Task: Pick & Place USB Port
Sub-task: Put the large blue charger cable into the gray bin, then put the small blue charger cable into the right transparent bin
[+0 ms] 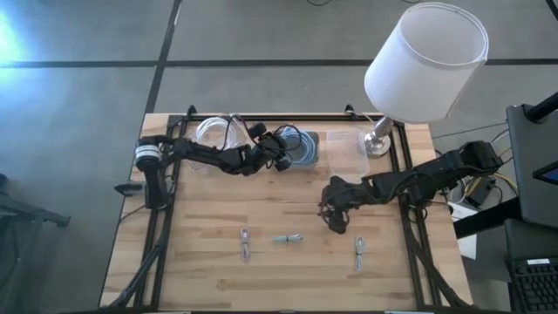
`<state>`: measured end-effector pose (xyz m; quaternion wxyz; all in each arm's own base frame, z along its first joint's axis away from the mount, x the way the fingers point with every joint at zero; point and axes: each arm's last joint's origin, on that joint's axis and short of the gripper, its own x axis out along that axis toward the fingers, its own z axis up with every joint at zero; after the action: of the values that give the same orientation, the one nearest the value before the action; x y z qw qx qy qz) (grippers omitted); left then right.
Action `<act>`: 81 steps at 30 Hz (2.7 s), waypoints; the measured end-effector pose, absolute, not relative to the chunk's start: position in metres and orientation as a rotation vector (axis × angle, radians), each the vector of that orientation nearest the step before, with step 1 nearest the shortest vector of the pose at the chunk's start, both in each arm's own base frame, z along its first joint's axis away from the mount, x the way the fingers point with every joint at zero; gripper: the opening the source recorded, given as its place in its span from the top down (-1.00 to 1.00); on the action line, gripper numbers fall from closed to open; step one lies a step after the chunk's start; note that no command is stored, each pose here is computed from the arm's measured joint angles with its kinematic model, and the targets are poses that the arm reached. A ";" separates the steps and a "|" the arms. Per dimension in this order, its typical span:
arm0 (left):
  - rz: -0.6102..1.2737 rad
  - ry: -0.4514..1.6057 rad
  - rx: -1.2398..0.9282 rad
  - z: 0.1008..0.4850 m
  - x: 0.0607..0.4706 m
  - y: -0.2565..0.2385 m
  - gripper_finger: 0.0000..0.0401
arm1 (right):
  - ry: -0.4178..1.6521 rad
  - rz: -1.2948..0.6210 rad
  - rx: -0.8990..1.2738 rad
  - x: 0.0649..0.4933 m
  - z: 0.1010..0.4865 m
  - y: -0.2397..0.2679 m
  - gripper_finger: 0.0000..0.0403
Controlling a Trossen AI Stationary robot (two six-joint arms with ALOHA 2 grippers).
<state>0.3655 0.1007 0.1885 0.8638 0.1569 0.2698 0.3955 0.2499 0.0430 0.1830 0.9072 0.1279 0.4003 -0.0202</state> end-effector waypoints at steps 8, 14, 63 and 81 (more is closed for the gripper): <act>0.799 0.557 0.330 0.208 0.359 0.087 -0.04 | 0.682 -0.013 0.294 0.256 0.186 0.044 0.23; 0.737 0.533 0.317 0.226 0.353 0.069 -0.05 | 0.606 0.020 0.256 0.262 0.188 0.046 0.23; 0.182 0.569 -0.066 0.245 0.315 0.021 0.05 | 0.721 0.234 0.158 0.324 0.118 0.088 0.23; 0.187 0.568 -0.092 0.245 0.314 0.020 0.06 | 0.759 0.200 0.058 0.327 0.088 0.096 0.33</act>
<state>0.3142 0.0201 0.2446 0.9546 -0.0455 0.2798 0.0919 0.3267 0.0958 0.0885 0.9236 0.0283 0.3697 0.0975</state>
